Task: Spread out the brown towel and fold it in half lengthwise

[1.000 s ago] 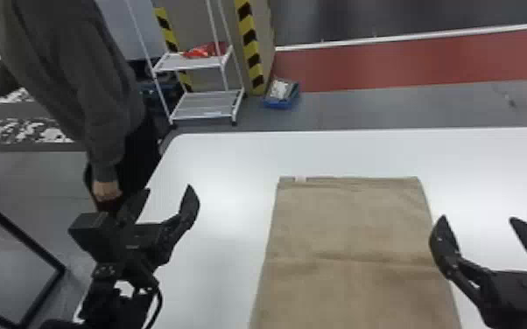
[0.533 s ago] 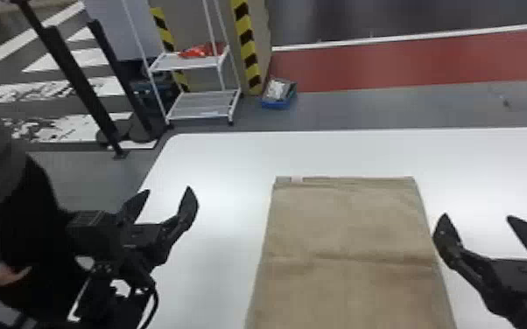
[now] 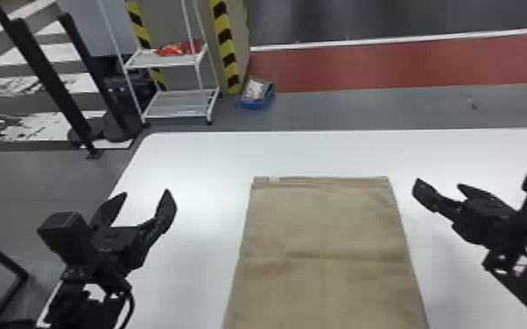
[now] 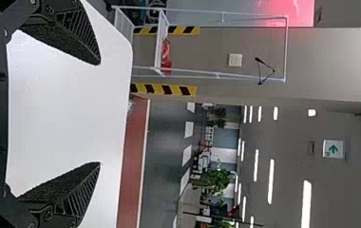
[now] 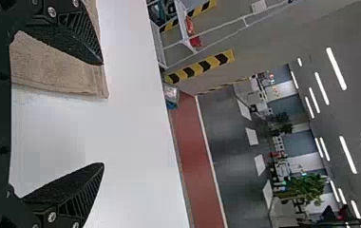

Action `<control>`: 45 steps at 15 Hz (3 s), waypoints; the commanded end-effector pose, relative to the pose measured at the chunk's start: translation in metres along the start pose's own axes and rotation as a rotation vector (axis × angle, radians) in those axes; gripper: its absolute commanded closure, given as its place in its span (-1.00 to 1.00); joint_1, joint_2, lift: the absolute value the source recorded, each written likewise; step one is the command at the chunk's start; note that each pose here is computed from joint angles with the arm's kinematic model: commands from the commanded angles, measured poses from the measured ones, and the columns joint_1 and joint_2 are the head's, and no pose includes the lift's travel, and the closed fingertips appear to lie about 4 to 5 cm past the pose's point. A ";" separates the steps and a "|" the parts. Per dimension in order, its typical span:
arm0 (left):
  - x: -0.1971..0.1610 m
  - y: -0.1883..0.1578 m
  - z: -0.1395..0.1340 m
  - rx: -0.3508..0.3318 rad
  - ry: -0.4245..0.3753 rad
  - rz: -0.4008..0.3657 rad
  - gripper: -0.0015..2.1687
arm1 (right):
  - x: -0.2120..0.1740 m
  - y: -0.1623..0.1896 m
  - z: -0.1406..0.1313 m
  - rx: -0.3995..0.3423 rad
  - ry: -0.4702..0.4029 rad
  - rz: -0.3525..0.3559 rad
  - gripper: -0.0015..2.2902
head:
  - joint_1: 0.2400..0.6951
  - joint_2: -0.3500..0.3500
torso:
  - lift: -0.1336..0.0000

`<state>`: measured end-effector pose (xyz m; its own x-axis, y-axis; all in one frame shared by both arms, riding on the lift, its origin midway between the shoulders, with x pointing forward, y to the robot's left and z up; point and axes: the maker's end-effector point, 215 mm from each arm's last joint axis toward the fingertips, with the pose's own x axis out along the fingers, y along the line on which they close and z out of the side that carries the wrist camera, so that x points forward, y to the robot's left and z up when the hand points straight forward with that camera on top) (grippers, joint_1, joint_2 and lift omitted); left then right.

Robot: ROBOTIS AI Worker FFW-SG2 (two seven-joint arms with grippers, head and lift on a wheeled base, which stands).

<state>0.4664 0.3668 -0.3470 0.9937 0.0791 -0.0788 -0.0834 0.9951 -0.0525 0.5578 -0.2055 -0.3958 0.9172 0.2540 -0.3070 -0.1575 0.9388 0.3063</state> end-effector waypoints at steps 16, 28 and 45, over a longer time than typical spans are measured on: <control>0.002 -0.005 -0.005 0.001 0.009 -0.010 -0.87 | 0.093 0.018 -0.035 0.018 0.276 0.127 -0.48 | 1.00 0.57 | -0.84; 0.004 -0.006 -0.006 0.010 0.014 -0.019 -0.87 | 0.109 0.036 -0.042 -0.028 0.342 0.130 -0.33 | 1.00 0.63 | -0.84; 0.010 -0.025 0.007 0.019 -0.001 -0.149 -0.88 | 0.089 0.052 -0.039 0.005 0.290 0.163 0.00 | 1.00 0.63 | -0.84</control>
<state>0.4773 0.3440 -0.3462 0.9958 -0.0448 -0.0802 0.0412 0.9981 -0.0461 0.6254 -0.1279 -0.4491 0.7316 0.4485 -0.5134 -0.2824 0.8848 0.3707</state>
